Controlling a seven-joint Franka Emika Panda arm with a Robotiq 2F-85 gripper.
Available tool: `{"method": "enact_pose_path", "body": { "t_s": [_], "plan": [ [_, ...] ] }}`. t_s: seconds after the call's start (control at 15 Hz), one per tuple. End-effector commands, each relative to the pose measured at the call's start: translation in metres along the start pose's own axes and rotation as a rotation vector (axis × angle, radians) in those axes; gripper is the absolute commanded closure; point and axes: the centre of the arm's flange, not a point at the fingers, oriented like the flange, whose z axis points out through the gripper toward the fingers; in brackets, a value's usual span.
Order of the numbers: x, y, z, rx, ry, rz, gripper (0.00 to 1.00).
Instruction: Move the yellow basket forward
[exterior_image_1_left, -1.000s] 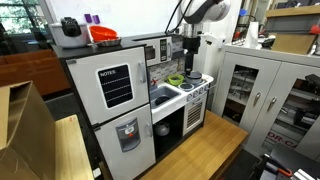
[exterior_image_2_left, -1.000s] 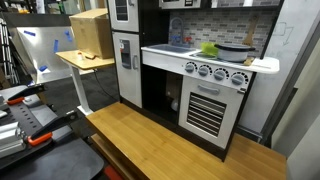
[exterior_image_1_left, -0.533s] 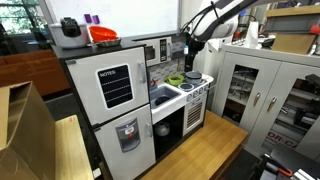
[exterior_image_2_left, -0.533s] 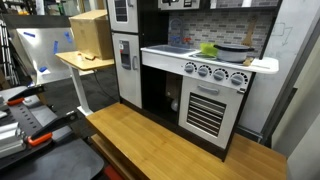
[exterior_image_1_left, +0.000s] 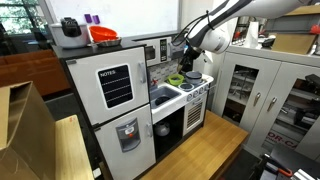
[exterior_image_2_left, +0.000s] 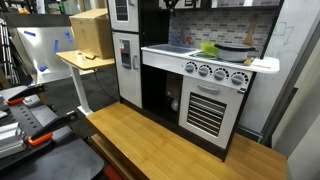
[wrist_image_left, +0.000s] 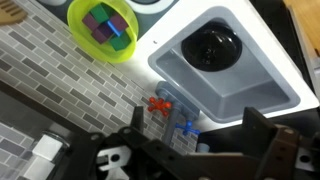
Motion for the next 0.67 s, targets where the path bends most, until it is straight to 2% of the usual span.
{"method": "enact_pose_path", "body": {
  "t_s": [0.0,0.6],
  "plan": [
    [-0.0025,0.0064,-0.0012,0.009,0.024,-0.009,0.0],
    [-0.004,0.0104,0.0021,0.028,0.042,-0.017,0.0]
  ]
}}
